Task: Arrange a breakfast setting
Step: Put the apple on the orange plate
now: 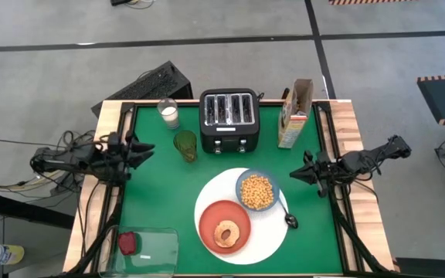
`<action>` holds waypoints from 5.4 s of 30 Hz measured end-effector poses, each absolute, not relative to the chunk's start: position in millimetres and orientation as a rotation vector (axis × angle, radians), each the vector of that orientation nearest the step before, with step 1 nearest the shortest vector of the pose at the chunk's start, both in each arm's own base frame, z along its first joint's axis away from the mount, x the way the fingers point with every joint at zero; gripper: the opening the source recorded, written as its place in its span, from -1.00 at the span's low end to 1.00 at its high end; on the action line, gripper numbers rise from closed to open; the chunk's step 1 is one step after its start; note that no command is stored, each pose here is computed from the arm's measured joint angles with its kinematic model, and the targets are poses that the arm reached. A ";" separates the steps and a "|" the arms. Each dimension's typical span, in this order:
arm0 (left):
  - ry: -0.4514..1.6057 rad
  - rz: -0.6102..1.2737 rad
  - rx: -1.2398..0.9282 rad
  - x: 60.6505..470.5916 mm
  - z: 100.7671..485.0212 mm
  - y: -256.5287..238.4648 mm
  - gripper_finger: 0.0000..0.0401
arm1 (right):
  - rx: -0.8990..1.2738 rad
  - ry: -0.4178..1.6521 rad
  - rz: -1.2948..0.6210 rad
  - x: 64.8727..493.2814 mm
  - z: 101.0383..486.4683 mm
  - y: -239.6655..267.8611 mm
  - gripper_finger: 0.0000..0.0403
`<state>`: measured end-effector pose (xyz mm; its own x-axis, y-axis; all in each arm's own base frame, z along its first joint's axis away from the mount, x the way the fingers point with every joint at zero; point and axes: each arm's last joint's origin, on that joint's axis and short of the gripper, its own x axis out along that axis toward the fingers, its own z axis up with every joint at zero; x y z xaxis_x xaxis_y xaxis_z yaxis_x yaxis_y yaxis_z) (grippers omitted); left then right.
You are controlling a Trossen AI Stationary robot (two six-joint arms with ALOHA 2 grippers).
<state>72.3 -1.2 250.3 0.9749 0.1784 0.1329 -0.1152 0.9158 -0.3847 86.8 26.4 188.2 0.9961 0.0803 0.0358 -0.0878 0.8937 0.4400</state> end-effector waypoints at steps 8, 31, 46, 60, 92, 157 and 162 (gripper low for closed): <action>-0.063 0.010 -0.256 78.0 289.8 -6.5 -0.36 | 0.426 0.069 0.068 86.7 179.3 26.4 -0.83; 0.702 0.258 -0.891 133.3 365.7 -18.5 -0.36 | 0.395 0.148 0.051 85.8 171.8 26.0 -0.83; 1.072 0.545 -1.108 153.3 330.0 -61.3 -0.36 | 0.394 0.150 0.050 85.8 171.4 26.0 -0.83; 1.187 0.761 -1.335 141.3 313.0 -125.1 -0.36 | 0.394 0.152 0.050 85.9 171.2 26.1 -0.83; 1.296 1.246 -1.653 119.6 262.5 -232.0 0.55 | 0.394 0.153 0.050 85.9 170.9 26.1 -0.83; 1.511 1.271 -1.086 148.4 202.0 -236.6 0.67 | 0.396 0.147 0.049 86.0 171.4 26.0 -0.83; 1.453 1.242 -1.125 157.3 201.6 -233.9 0.67 | 0.396 0.147 0.049 86.0 171.4 26.0 -0.83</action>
